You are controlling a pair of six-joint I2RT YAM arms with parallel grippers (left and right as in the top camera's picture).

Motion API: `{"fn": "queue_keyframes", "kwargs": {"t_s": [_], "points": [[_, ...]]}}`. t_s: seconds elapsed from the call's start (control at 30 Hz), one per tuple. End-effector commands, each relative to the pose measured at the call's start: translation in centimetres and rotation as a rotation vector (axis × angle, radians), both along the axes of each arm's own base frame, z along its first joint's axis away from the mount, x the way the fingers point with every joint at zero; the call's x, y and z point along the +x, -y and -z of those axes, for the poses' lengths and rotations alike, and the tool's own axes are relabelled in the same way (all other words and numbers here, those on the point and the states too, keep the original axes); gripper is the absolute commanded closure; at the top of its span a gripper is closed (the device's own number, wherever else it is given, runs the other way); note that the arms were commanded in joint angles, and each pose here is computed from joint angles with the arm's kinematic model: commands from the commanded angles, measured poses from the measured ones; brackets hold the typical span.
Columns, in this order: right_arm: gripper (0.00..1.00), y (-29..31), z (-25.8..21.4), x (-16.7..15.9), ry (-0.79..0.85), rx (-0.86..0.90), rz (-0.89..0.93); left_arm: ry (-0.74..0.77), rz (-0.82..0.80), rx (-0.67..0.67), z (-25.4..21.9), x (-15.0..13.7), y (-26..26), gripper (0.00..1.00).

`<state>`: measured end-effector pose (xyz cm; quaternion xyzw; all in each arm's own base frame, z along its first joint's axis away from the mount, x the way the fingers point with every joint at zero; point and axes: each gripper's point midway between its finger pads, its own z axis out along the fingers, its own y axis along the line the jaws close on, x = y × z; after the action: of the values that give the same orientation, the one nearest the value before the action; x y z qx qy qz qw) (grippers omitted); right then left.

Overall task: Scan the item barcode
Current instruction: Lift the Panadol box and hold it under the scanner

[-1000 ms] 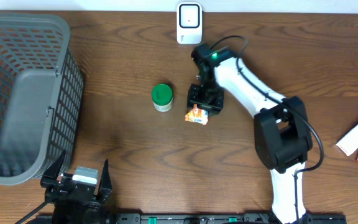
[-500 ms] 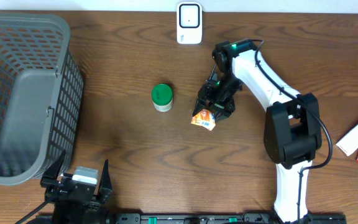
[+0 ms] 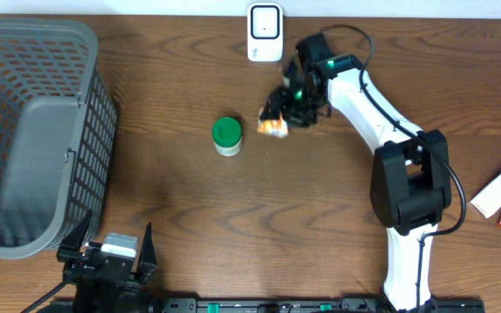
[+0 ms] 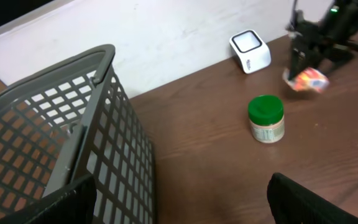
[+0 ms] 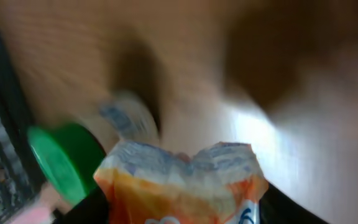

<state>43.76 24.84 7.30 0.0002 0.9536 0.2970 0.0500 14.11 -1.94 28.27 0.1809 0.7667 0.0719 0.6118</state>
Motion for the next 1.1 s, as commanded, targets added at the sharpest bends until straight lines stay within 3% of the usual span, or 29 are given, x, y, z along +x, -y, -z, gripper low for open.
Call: {"fn": "queue_keyframes", "kwargs": {"t_s": [0.0,0.27,0.5,0.77,1.07], "points": [[0.51,-0.4,-1.1,3.5,0.169,-0.005,0.009,0.009,-0.002,0.007,-0.2,-0.1,-0.1,0.13],[0.53,0.6,-6.6,13.2,0.65,-0.073,0.194,0.009,-0.002,0.007,-0.2,-0.1,-0.1,0.13],[0.53,0.9,-12.3,18.0,1.039,-0.131,0.265,0.009,-0.002,0.007,-0.2,-0.1,-0.1,0.13],[0.53,2.0,-10.3,21.7,1.214,-0.136,0.427,0.009,-0.002,0.007,-0.2,-0.1,-0.1,0.13],[0.53,-1.7,-7.7,24.3,1.218,-0.096,0.388,0.009,-0.002,0.007,-0.2,-0.1,-0.1,0.13]]}}
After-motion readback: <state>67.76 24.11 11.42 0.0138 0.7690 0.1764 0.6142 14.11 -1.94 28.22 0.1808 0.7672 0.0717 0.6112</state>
